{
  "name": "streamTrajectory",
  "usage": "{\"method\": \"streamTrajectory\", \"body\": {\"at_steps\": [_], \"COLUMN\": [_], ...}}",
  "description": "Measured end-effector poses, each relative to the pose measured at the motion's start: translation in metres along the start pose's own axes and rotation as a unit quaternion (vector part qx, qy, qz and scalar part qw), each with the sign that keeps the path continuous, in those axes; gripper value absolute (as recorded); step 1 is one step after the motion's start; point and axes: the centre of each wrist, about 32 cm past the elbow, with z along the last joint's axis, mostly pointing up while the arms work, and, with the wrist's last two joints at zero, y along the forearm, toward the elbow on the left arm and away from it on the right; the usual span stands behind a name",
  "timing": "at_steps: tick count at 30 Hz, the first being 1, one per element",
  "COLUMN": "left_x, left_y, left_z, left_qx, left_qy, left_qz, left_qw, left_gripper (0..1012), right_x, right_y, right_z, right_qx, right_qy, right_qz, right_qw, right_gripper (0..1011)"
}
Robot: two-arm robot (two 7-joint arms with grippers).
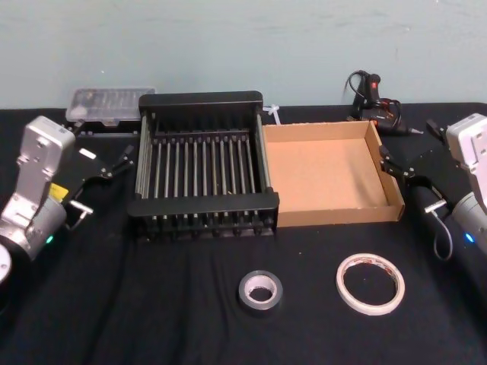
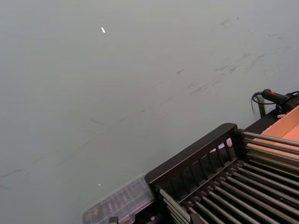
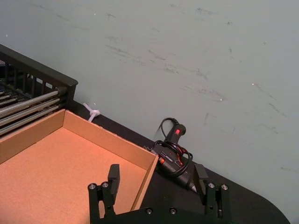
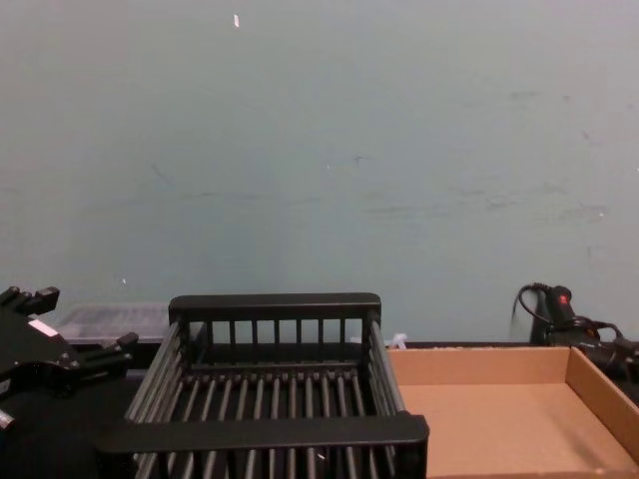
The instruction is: Pick up the white tape and place it into the black box , Pick up the silver tape and place it into the brown box.
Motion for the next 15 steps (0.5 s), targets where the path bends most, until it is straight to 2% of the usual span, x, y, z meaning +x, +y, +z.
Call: {"method": "streamTrajectory", "body": {"at_steps": [15], "left_x": [0.0], "left_y": [0.0], "left_z": [0.0], "left_qx": [0.0], "left_qy": [0.0], "left_qz": [0.0], "left_qw": [1.0], "left_gripper": [1001], "right_x": [0.0], "right_y": [0.0], "right_z": [0.0], "right_qx": [0.0], "right_qy": [0.0], "right_qz": [0.0], "right_qw": [1.0], "right_gripper": [1002]}}
